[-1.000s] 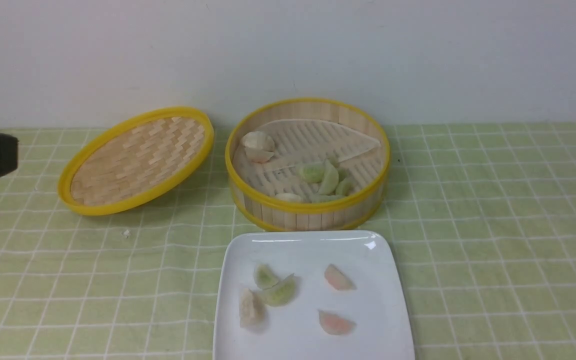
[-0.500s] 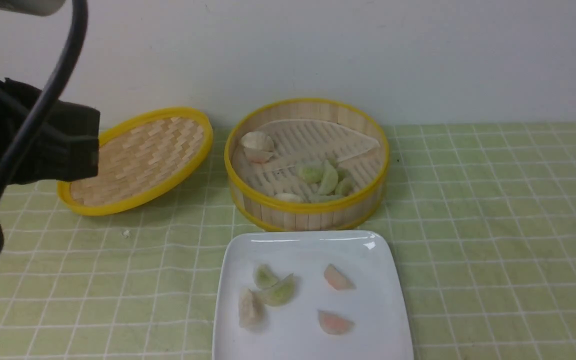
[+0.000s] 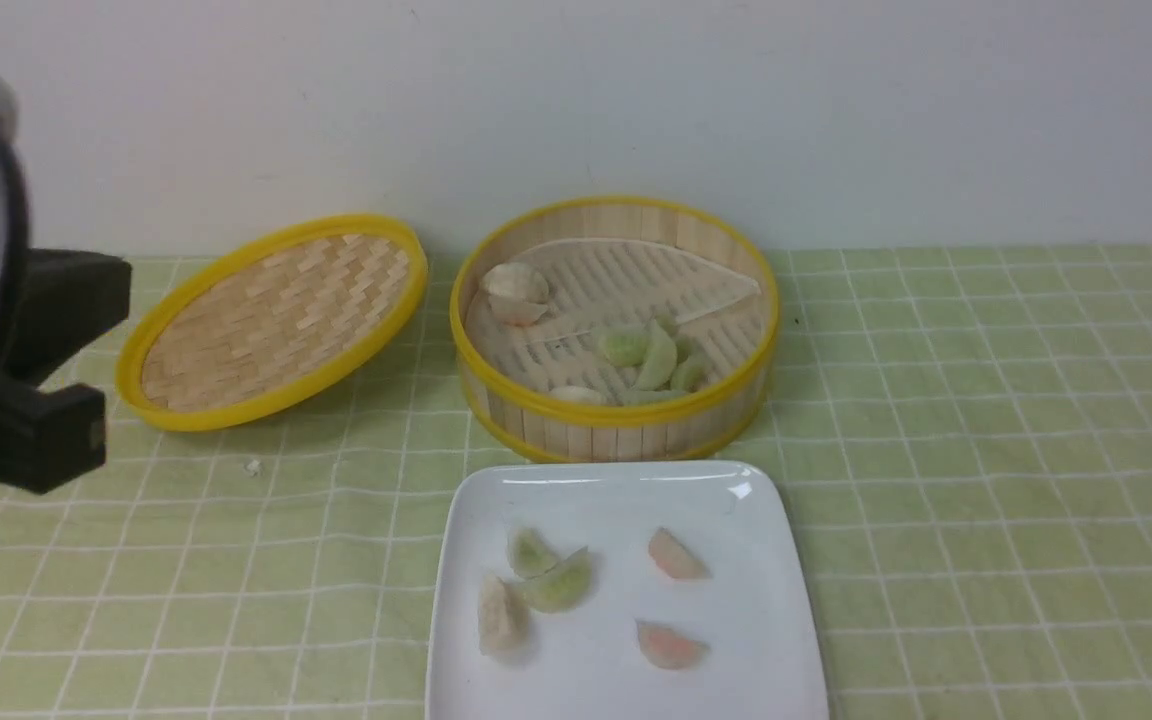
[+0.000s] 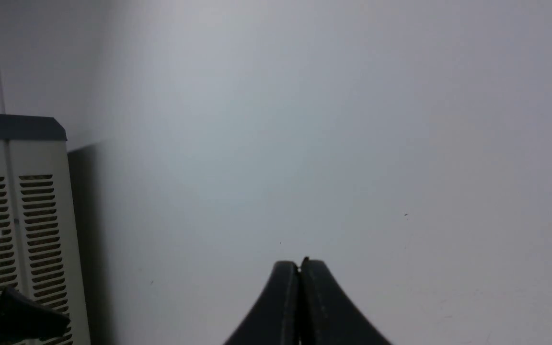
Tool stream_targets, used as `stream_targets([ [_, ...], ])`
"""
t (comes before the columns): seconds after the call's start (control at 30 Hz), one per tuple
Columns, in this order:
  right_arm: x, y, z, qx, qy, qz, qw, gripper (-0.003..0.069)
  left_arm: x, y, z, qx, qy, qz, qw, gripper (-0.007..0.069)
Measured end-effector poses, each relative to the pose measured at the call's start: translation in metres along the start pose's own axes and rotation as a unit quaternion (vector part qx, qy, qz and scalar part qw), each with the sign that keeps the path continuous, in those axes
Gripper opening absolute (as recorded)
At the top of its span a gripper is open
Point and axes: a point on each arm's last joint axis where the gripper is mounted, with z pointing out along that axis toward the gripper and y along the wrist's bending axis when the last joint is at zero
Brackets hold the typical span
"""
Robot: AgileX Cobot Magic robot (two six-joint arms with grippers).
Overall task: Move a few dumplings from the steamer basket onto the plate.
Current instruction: Use the right arm to put the dumpling into the plate
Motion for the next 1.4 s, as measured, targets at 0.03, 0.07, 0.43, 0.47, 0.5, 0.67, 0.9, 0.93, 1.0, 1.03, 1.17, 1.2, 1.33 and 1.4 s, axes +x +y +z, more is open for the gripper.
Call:
stream_targets([
  [0.03, 0.0, 0.0, 0.0, 0.0, 0.0, 0.0, 1.0, -0.0015, 0.005, 0.0, -0.002, 0.003, -0.014, 0.001, 1.0, -0.0006],
  [0.07, 0.0, 0.0, 0.0, 0.0, 0.0, 0.0, 1.0, -0.0015, 0.007, 0.0, -0.007, 0.006, -0.034, 0.001, 0.999, -0.0006],
  [0.43, 0.0, 0.0, 0.0, 0.001, 0.002, 0.0, 1.0, -0.0015, 0.027, 0.005, -0.05, 0.023, -0.123, -0.047, 0.991, -0.0006],
  [0.47, 0.0, 0.0, 0.0, 0.0, 0.002, 0.0, 1.0, -0.0015, 0.027, 0.005, -0.052, 0.022, -0.124, -0.048, 0.991, -0.0006],
  [0.5, 0.0, 0.0, 0.0, 0.0, 0.002, 0.0, 1.0, -0.0015, 0.028, 0.005, -0.053, 0.022, -0.124, -0.049, 0.991, -0.0006],
  [0.67, 0.0, 0.0, 0.0, 0.0, 0.002, 0.0, 1.0, -0.0015, 0.029, 0.005, -0.054, 0.022, -0.123, -0.05, 0.991, -0.0006],
  [0.9, 0.0, 0.0, 0.0, 0.0, 0.002, 0.0, 1.0, -0.0015, 0.029, 0.005, -0.054, 0.022, -0.123, -0.05, 0.991, -0.0006],
  [0.93, 0.0, 0.0, 0.0, 0.0, 0.002, 0.0, 1.0, -0.0015, 0.029, 0.005, -0.054, 0.022, -0.123, -0.05, 0.991, -0.0006],
  [1.0, 0.0, 0.0, 0.0, 0.0, 0.002, 0.0, 1.0, -0.0015, 0.029, 0.005, -0.054, 0.022, -0.123, -0.05, 0.991, -0.0006],
  [1.03, 0.0, 0.0, 0.0, 0.0, 0.002, 0.0, 1.0, -0.0015, 0.029, 0.005, -0.054, 0.022, -0.123, -0.05, 0.991, -0.0006],
  [1.17, 0.0, 0.0, 0.0, 0.001, 0.002, 0.0, 1.0, -0.0015, 0.029, 0.005, -0.054, 0.022, -0.123, -0.044, 0.991, -0.0006],
  [1.2, 0.0, 0.0, 0.0, 0.001, 0.002, 0.0, 1.0, -0.0015, 0.029, 0.005, -0.054, 0.021, -0.123, -0.039, 0.991, -0.0006],
  [1.33, 0.0, 0.0, 0.0, 0.001, 0.002, 0.0, 1.0, -0.0015, 0.042, 0.008, -0.05, 0.002, -0.12, 0.0, 0.993, -0.0006],
  [1.4, 0.0, 0.0, 0.0, 0.001, 0.002, 0.0, 1.0, -0.0015, 0.06, 0.01, -0.045, -0.014, -0.111, 0.013, 0.994, -0.0006],
])
